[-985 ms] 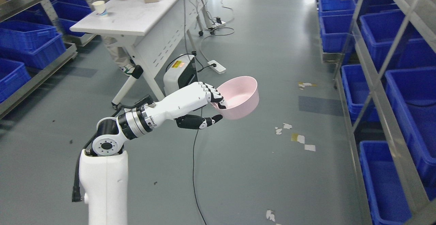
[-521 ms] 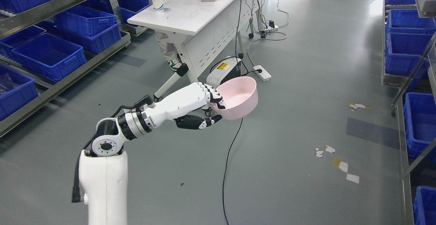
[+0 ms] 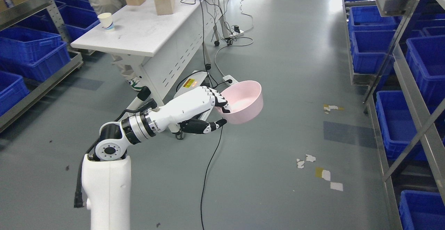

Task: Stack pink IKEA bowl on shelf middle layer
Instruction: 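Hold the pink bowl raised in the left hand while driving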

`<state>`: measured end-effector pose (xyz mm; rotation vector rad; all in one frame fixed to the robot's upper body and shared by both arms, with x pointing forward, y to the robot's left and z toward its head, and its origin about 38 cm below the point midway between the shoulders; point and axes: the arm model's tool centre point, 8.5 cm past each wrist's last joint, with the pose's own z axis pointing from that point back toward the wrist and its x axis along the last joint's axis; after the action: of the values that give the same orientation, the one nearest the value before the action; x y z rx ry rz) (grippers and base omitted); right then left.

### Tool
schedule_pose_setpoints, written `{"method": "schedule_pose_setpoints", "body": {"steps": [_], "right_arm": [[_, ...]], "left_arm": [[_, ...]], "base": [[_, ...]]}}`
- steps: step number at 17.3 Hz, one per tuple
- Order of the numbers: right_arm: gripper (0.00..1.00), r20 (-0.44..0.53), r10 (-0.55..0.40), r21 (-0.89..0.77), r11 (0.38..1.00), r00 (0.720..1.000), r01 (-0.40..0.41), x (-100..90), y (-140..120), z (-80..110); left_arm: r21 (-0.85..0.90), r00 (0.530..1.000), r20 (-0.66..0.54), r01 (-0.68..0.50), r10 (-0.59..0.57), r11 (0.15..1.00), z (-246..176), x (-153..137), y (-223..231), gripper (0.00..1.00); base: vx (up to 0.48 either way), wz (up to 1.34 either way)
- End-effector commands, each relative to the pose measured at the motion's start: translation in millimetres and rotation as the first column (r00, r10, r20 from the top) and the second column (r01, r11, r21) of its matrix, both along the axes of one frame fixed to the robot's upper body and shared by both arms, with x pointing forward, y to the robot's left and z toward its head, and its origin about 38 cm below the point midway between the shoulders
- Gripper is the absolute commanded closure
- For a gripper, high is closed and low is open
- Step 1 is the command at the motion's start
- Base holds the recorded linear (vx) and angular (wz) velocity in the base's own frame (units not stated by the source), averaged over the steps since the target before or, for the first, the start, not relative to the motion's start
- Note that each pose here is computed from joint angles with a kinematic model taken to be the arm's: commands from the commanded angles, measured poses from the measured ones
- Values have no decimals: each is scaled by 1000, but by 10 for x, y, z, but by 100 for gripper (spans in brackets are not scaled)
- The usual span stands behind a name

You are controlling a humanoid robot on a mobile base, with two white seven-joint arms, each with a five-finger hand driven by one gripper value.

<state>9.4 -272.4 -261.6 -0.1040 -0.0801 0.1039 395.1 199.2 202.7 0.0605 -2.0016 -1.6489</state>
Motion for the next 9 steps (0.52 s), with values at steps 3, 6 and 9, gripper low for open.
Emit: {"method": "schedule_pose_setpoints", "body": {"steps": [3,6,9], "right_arm": [[0,-4,0,-22,1000,1000,0,-81,-114,8],[0,-4,0,-22,1000,1000,0,-81,-114,8],[0,-4,0,-22,1000,1000,0,-81,-114,8]], "left_arm": [[17,1000,-23,-4,4,1000,-66,20,47,99],[14,1000,-21,-11,11,1000,-57,25,70,99],[12,1000,-19,-13,14,1000,-51,24,79,99]], "base": [[248,-332],[217,-306],[216,-253]]}}
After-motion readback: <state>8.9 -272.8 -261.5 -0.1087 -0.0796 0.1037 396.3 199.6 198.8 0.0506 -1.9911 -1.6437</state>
